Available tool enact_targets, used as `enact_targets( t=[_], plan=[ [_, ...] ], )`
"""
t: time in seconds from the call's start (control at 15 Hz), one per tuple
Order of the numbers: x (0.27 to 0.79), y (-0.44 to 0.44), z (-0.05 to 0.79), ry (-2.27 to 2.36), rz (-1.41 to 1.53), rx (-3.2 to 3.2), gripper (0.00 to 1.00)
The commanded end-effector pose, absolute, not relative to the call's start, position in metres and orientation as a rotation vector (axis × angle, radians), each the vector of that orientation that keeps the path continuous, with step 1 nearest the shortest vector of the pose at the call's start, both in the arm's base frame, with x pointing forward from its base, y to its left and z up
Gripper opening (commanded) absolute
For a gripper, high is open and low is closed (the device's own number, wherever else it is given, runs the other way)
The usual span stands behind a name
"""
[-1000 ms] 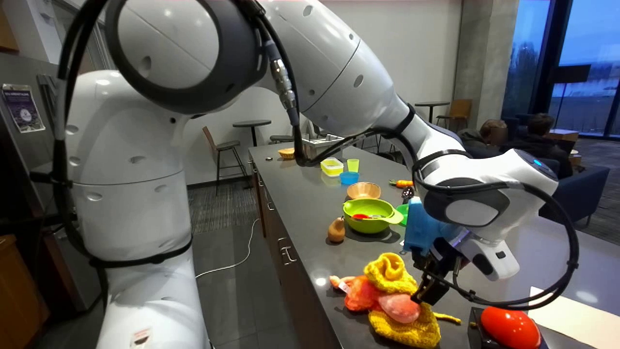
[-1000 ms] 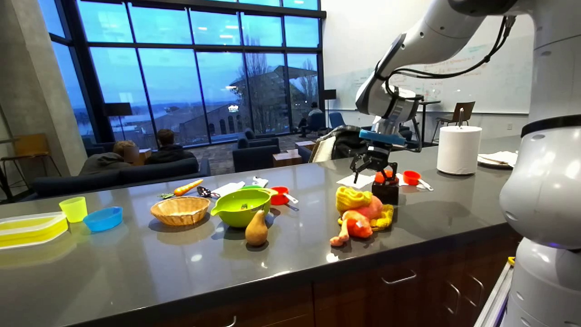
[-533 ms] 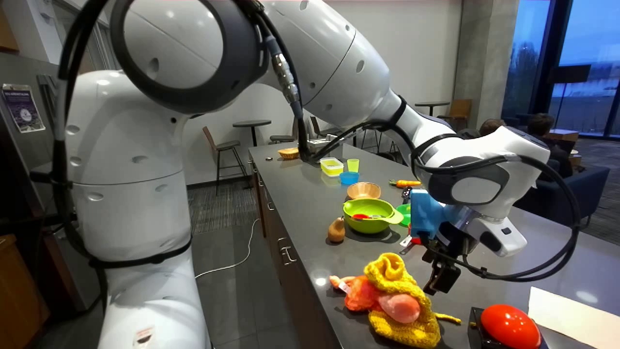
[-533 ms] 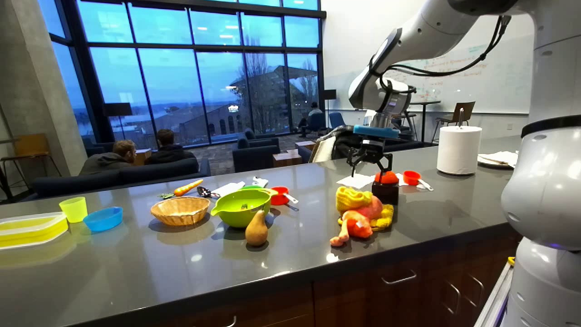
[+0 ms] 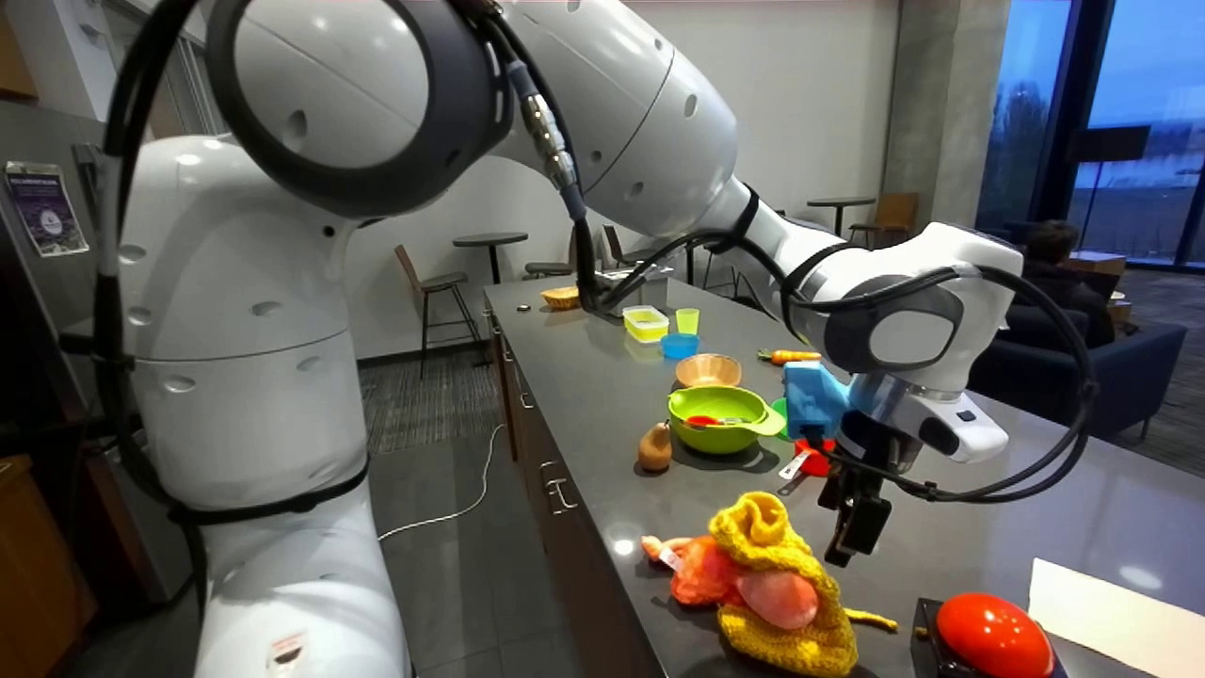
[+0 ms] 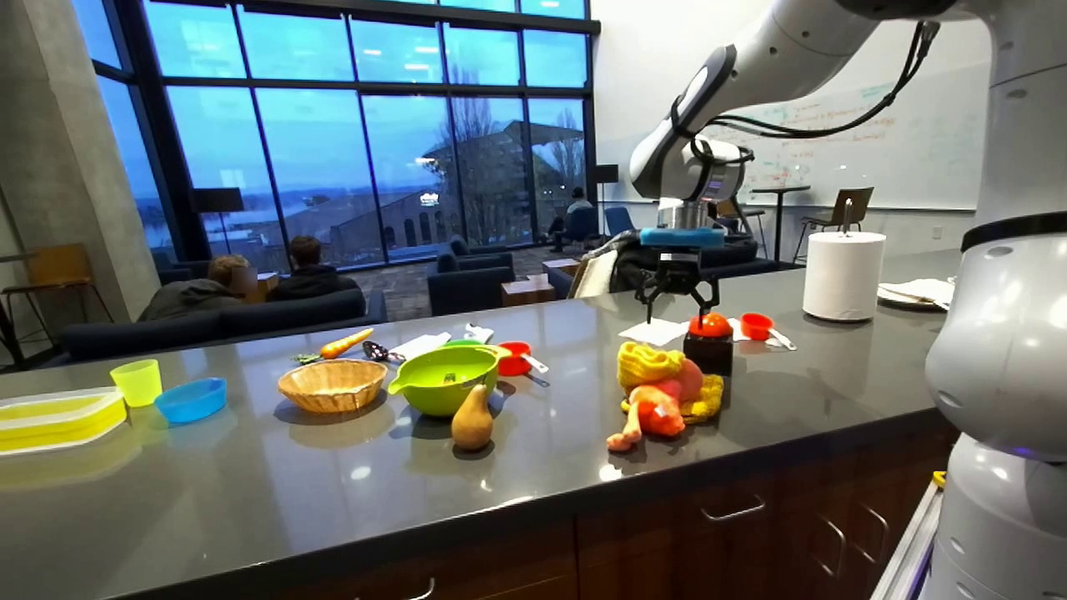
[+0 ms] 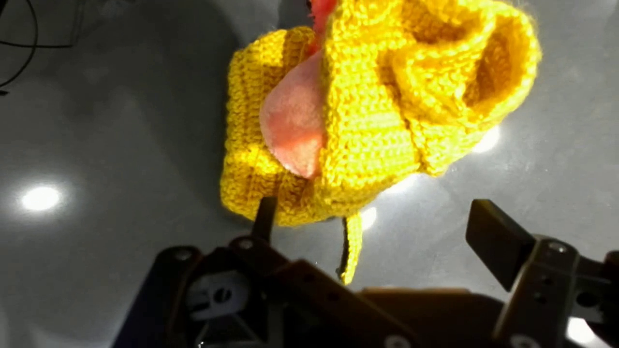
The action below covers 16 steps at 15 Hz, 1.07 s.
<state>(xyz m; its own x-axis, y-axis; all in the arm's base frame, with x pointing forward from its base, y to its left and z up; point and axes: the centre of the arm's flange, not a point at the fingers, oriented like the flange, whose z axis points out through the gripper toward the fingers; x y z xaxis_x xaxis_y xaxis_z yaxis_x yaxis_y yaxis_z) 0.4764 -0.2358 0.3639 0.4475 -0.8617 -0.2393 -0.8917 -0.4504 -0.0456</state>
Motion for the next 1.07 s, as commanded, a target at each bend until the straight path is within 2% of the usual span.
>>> enact_targets(
  t=[0.0,0.4,1.0],
  plan=[
    [0.476,-0.236,0.363,1.546,0.274,-2.529,1.00],
    [0.475,-0.240,0.361,1.556,0.278,-2.523,1.00],
    [0.523,-0.268,0.387,1.275,0.457,-2.806,1.00]
  ],
)
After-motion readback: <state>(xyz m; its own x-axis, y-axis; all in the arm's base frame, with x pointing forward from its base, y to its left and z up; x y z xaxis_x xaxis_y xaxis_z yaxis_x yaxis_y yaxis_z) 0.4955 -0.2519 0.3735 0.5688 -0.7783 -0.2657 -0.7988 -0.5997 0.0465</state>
